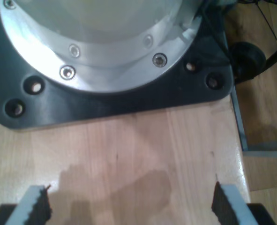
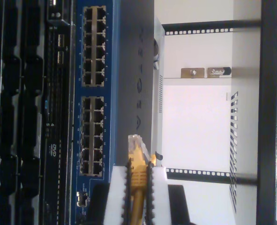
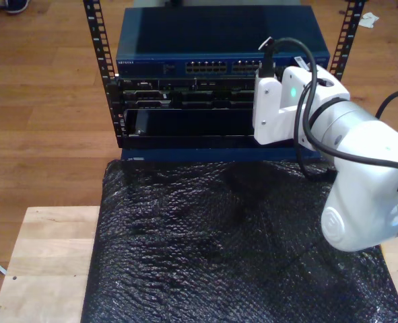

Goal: Grab the cable and plug it in

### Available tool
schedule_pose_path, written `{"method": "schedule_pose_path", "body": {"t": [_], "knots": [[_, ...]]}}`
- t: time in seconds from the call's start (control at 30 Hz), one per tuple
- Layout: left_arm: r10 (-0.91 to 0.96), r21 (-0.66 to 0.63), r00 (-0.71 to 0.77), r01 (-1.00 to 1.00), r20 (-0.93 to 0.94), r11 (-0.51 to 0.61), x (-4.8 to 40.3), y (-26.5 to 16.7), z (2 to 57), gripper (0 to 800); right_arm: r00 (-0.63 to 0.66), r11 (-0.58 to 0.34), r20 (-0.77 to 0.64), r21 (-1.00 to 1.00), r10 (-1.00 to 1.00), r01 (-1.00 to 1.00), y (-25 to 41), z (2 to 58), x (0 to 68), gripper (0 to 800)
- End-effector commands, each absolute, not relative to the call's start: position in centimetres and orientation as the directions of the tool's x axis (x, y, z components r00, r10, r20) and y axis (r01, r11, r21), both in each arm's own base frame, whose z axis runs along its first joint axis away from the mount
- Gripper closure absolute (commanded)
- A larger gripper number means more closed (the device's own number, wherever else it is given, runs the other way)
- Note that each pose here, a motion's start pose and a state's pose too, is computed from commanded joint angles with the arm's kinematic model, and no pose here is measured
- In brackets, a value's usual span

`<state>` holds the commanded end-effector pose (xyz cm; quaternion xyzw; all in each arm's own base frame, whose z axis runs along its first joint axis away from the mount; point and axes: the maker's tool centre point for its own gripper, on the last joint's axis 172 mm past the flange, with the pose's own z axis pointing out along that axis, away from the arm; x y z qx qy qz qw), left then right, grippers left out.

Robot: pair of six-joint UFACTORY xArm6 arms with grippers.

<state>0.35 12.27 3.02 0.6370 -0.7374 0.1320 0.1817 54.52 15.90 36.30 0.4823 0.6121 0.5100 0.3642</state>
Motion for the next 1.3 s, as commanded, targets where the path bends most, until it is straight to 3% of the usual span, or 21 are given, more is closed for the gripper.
{"method": "schedule_pose_path", "body": {"t": [0.87, 1.3], "knots": [[-0.892, 0.037, -0.123, -0.987, 0.435, 0.154, 0.4, 12.3, 3.0, 0, -0.241, -0.073, 0.082, 0.996, 0.967, 0.045, 15.0, 38.0, 55.5, 800], [-0.891, 0.036, -0.122, -0.988, 0.436, 0.153, 0.3, 12.3, 3.0, 0, -0.187, -0.093, 0.093, 0.996, 0.978, 0.004, 13.8, 34.0, 57.4, 800]]}}
